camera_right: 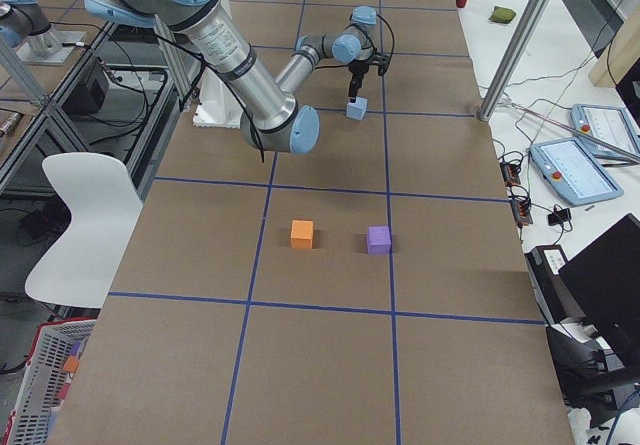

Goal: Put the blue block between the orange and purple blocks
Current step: 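Lower the right gripper onto the light blue cube and close it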

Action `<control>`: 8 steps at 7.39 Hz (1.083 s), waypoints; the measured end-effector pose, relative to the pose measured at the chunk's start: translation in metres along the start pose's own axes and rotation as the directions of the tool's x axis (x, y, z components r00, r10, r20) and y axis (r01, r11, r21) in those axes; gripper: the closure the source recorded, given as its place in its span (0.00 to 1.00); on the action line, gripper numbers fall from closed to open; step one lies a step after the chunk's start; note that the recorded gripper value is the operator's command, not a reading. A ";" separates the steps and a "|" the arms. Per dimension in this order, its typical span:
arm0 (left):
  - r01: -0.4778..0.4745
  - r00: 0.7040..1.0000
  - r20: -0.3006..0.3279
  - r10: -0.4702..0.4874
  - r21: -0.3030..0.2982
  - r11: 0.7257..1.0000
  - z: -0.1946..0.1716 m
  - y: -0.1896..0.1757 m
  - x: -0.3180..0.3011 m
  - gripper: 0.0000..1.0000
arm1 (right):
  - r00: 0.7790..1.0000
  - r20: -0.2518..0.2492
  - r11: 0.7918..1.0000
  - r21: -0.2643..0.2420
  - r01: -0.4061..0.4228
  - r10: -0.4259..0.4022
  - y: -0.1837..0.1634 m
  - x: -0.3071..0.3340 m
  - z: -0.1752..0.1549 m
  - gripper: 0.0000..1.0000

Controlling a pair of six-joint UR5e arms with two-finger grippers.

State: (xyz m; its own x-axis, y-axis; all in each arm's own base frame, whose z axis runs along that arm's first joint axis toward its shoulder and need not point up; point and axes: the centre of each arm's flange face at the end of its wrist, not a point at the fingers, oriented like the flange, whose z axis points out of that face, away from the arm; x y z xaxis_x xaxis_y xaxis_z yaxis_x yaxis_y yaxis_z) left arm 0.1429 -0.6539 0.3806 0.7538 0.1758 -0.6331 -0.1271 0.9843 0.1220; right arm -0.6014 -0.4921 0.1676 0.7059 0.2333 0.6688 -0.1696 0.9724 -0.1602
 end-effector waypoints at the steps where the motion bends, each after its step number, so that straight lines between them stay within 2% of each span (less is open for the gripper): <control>1: 0.001 1.000 0.001 -0.001 -0.002 1.000 0.002 0.000 -0.001 0.00 | 1.000 -0.018 1.000 0.003 0.010 -0.010 -0.002 0.002 0.009 0.00; 2: 0.001 1.000 0.002 -0.001 -0.005 1.000 0.004 0.002 -0.002 0.00 | 0.999 -0.031 1.000 0.006 0.021 -0.021 -0.001 0.003 0.019 0.00; 3: -0.001 1.000 0.001 0.001 -0.002 1.000 0.007 0.003 -0.004 0.00 | 0.999 -0.032 0.999 0.012 0.034 -0.034 0.001 0.003 0.029 0.04; 4: -0.005 1.000 0.000 0.005 0.003 1.000 0.009 0.004 -0.005 0.00 | 0.999 -0.023 0.999 0.016 0.047 -0.047 0.004 0.004 0.039 0.79; 5: -0.007 1.000 0.000 0.007 0.005 1.000 0.011 0.005 -0.007 0.00 | 0.998 -0.015 0.998 0.019 0.056 -0.056 0.006 0.004 0.046 1.00; 8: -0.008 1.000 -0.001 0.008 0.006 1.000 0.012 0.006 -0.008 0.00 | 0.997 0.010 0.996 0.031 0.082 -0.082 0.004 0.003 0.035 1.00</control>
State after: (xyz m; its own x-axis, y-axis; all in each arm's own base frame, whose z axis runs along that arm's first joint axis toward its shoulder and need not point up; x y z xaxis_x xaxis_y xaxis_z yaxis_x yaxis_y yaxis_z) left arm 0.1438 -0.6492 0.3954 0.7522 0.1840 -0.6327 -0.1292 0.9828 0.1322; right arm -0.6246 -0.4878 0.1945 0.7106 0.1526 0.6869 -0.1323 0.9878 -0.0826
